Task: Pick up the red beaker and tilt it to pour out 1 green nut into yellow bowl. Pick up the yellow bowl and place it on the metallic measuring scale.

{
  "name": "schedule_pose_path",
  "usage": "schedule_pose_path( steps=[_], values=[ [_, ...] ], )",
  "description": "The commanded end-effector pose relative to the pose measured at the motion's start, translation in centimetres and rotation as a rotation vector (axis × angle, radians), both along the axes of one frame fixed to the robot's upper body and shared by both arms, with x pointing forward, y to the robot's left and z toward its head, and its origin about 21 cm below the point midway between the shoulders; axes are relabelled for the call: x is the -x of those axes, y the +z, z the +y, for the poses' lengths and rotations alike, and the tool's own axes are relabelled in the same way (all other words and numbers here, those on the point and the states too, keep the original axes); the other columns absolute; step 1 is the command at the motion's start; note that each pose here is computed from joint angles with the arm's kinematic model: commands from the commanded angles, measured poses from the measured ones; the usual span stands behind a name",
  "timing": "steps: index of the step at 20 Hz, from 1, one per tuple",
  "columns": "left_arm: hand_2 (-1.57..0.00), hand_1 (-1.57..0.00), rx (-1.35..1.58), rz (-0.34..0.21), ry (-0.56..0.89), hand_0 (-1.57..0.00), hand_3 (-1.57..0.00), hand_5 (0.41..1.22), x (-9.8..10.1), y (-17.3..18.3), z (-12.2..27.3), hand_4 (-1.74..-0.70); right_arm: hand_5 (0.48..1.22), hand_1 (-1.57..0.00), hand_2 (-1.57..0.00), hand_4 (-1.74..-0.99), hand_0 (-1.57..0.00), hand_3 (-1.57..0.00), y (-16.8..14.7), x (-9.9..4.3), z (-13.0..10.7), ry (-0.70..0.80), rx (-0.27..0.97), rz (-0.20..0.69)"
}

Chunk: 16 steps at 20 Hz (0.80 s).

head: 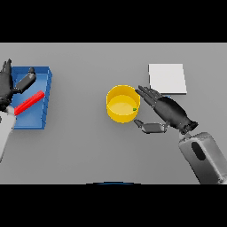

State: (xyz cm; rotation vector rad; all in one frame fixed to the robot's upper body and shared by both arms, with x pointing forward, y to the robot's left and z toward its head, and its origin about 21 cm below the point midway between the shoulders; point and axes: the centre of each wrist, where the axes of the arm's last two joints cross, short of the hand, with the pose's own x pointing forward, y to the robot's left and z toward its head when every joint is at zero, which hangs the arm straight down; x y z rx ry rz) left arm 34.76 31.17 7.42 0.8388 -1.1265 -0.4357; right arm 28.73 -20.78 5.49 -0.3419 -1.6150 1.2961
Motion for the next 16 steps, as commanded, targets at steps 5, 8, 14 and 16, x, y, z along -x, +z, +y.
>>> schedule_pose_path(
  steps=[5,8,14,16],
  values=[
    [0.0,0.0,-0.004,0.021,0.01,0.0,0.0,0.699,0.3,-0.2,0.6,-0.74,0.692,0.0,0.0,-1.226,0.0,0.0,1.3,-2.7,1.4,0.204,0.278,-0.055],
    [0.0,0.0,-0.007,0.018,0.013,0.0,0.0,0.704,0.0,0.2,0.6,-0.75,0.707,0.0,0.0,-1.218,0.0,0.0,1.5,-3.2,2.7,0.294,0.413,-0.071],
    [0.0,0.0,-0.004,0.018,0.009,0.0,0.0,0.698,0.4,0.1,1.1,-0.74,0.722,0.0,0.0,-1.225,0.0,0.0,0.9,-5.0,5.3,0.371,0.528,-0.006],
    [0.0,0.0,-0.014,0.012,0.009,0.0,0.0,0.698,0.3,0.1,1.1,-0.74,0.727,0.0,0.0,-1.238,0.0,0.0,0.4,-5.4,6.2,0.402,0.552,0.014]
  ],
)
